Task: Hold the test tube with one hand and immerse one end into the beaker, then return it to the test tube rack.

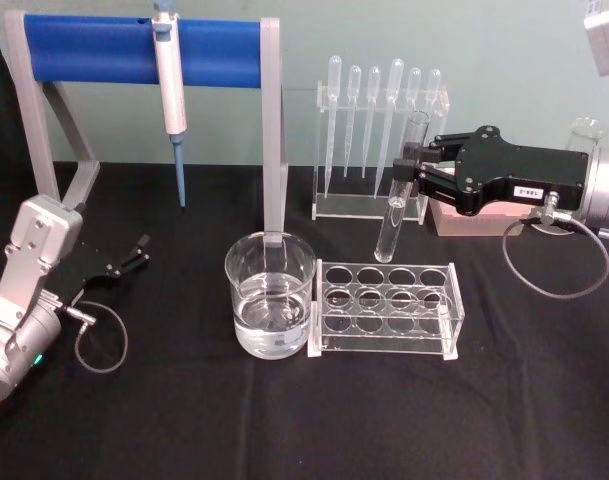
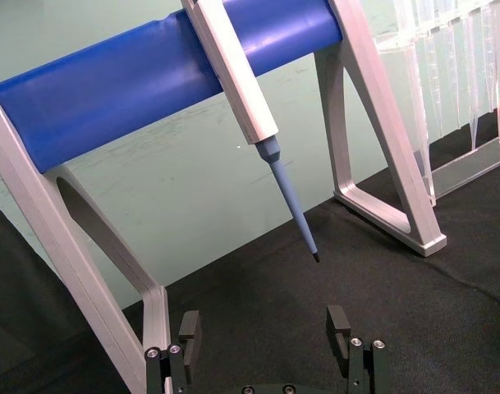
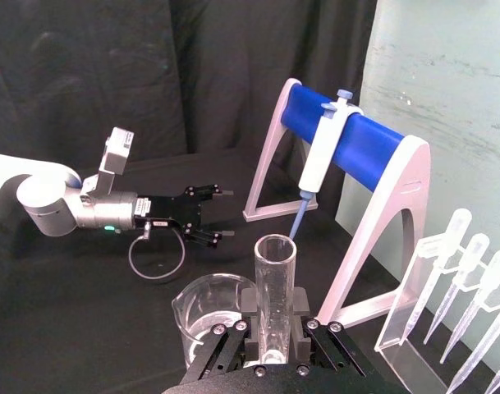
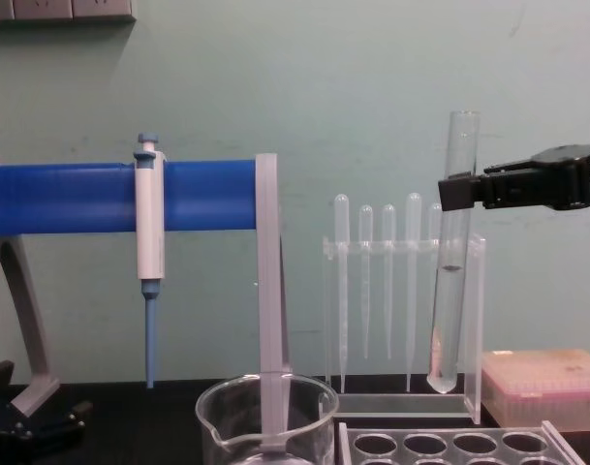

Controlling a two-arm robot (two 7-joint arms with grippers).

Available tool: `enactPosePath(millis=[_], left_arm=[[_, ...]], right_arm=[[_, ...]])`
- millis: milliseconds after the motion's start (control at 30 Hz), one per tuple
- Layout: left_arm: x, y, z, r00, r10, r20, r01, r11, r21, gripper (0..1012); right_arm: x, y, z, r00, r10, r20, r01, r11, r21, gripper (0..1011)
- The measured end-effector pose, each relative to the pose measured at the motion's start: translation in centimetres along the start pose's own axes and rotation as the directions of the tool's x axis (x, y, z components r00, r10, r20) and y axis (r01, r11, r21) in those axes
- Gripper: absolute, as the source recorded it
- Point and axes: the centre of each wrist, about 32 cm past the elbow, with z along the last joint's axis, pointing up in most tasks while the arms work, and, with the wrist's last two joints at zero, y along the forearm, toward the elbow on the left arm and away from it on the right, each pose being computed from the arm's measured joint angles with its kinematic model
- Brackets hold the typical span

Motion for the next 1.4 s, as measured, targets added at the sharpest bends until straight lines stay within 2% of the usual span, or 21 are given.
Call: enactPosePath(millis=[1400], left_arm=[[0.0,0.0,0.0,1.0,0.0,0.0,0.0,1.0,0.0,1000]], right_arm=[[0.0,0.0,0.0,1.0,0.0,0.0,0.0,1.0,0.0,224]])
